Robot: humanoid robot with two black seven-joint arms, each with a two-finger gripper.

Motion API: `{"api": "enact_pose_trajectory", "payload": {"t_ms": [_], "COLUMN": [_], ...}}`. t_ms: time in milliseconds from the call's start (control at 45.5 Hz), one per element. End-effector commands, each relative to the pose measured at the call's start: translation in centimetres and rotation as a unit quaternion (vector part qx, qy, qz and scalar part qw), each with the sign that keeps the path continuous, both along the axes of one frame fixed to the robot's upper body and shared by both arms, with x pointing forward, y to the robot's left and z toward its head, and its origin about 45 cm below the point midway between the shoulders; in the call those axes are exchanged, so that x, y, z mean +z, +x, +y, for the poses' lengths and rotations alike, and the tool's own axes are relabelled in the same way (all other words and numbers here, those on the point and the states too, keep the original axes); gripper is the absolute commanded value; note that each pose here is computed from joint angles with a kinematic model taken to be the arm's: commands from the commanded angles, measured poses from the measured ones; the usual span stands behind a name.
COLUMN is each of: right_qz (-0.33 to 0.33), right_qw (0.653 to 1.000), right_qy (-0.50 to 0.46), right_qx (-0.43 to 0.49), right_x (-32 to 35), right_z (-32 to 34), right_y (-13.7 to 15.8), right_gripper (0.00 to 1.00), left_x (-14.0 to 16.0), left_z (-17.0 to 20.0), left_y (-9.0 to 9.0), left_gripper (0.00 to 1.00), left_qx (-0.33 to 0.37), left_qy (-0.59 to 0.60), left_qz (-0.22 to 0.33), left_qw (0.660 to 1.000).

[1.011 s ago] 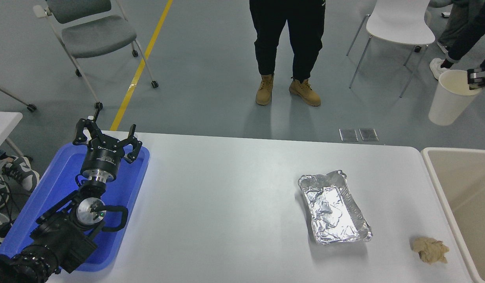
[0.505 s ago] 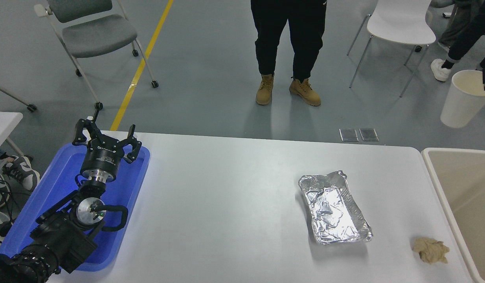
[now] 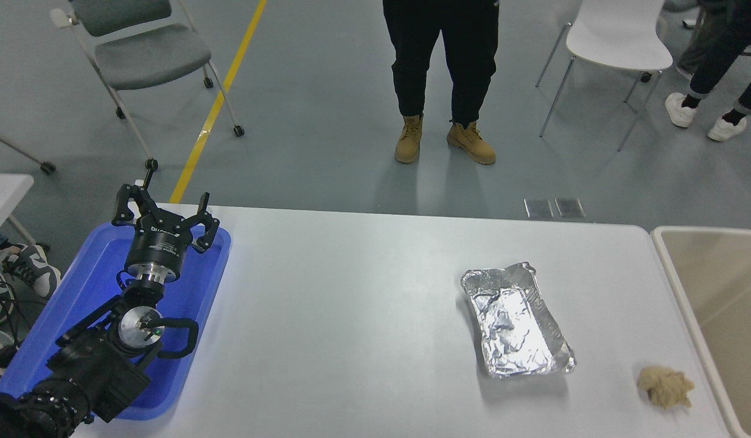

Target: Pick up paper cup place in dustbin

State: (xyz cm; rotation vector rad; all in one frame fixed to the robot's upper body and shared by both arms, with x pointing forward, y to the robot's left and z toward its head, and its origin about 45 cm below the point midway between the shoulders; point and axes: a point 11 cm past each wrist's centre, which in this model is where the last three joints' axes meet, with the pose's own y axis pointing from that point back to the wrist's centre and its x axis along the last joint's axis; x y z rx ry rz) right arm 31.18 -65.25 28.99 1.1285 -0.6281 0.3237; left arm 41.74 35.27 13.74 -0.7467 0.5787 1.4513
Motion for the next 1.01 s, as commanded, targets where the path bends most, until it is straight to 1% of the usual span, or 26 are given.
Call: {"api": "enact_pose_trajectory", "payload": {"t_ms": [0, 154, 264, 396, 527, 813, 835, 857, 879, 901, 923, 945, 967, 989], "right_qz": [-0.029, -0.049, -0.050, -0.054, -0.065, -0.080, -0.083, -0.084, -0.083, -0.084, -0.087, -0.090, -0.091, -0.092], "right_qw": [0.998, 0.996, 0.996, 0.996, 0.994, 0.992, 0.992, 0.991, 0.991, 0.991, 0.991, 0.990, 0.990, 0.990], "right_qy": [0.014, 0.035, 0.043, 0.054, 0.067, 0.068, 0.070, 0.070, 0.070, 0.071, 0.070, 0.072, 0.074, 0.074], "right_qx": [-0.048, -0.059, -0.057, -0.055, -0.060, -0.068, -0.070, -0.072, -0.074, -0.075, -0.076, -0.077, -0.079, -0.080], "right_x": [-6.6, -11.4, -14.9, -17.9, -19.8, -20.0, -20.0, -20.0, -20.0, -19.9, -19.9, -19.8, -19.7, -19.7], "right_z": [-2.3, -0.9, 0.3, 1.9, 3.3, 3.5, 3.5, 3.5, 3.5, 3.5, 3.5, 3.5, 3.5, 3.5], "right_y": [-3.3, -4.2, -5.6, -6.6, -6.9, -6.6, -6.6, -6.6, -6.6, -6.5, -6.4, -6.3, -6.3, -6.2], "right_gripper": [0.00, 0.00, 0.00, 0.00, 0.00, 0.00, 0.02, 0.10, 0.25, 0.49, 0.76, 0.97, 1.00, 1.00], "left_x": [0.0, 0.0, 0.0, 0.0, 0.0, 0.0, 0.0, 0.0, 0.0, 0.0, 0.0, 0.0, 0.0, 0.0], "left_z": [0.0, -0.1, -0.1, -0.1, -0.1, -0.1, -0.1, -0.1, -0.1, -0.1, -0.1, -0.1, -0.1, -0.1], "left_y": [0.0, 0.0, 0.0, 0.0, 0.0, 0.0, 0.0, 0.0, 0.0, 0.0, 0.0, 0.0, 0.0, 0.0], "left_gripper": [1.00, 1.00, 1.00, 1.00, 1.00, 1.00, 1.00, 1.00, 1.00, 1.00, 1.00, 1.00, 1.00, 1.00], "left_qx": [0.000, -0.001, 0.000, 0.000, 0.000, -0.001, 0.000, -0.001, -0.001, -0.001, -0.001, -0.001, -0.001, -0.001], "left_qy": [0.000, 0.000, 0.000, 0.000, 0.000, 0.001, 0.000, 0.001, 0.001, 0.000, 0.001, 0.001, 0.001, 0.001], "left_qz": [0.000, 0.000, 0.000, 0.000, 0.000, 0.001, 0.000, 0.001, 0.001, 0.000, 0.001, 0.001, 0.001, 0.001], "left_qw": [1.000, 1.000, 1.000, 1.000, 1.000, 1.000, 1.000, 1.000, 1.000, 1.000, 1.000, 1.000, 1.000, 1.000]}}
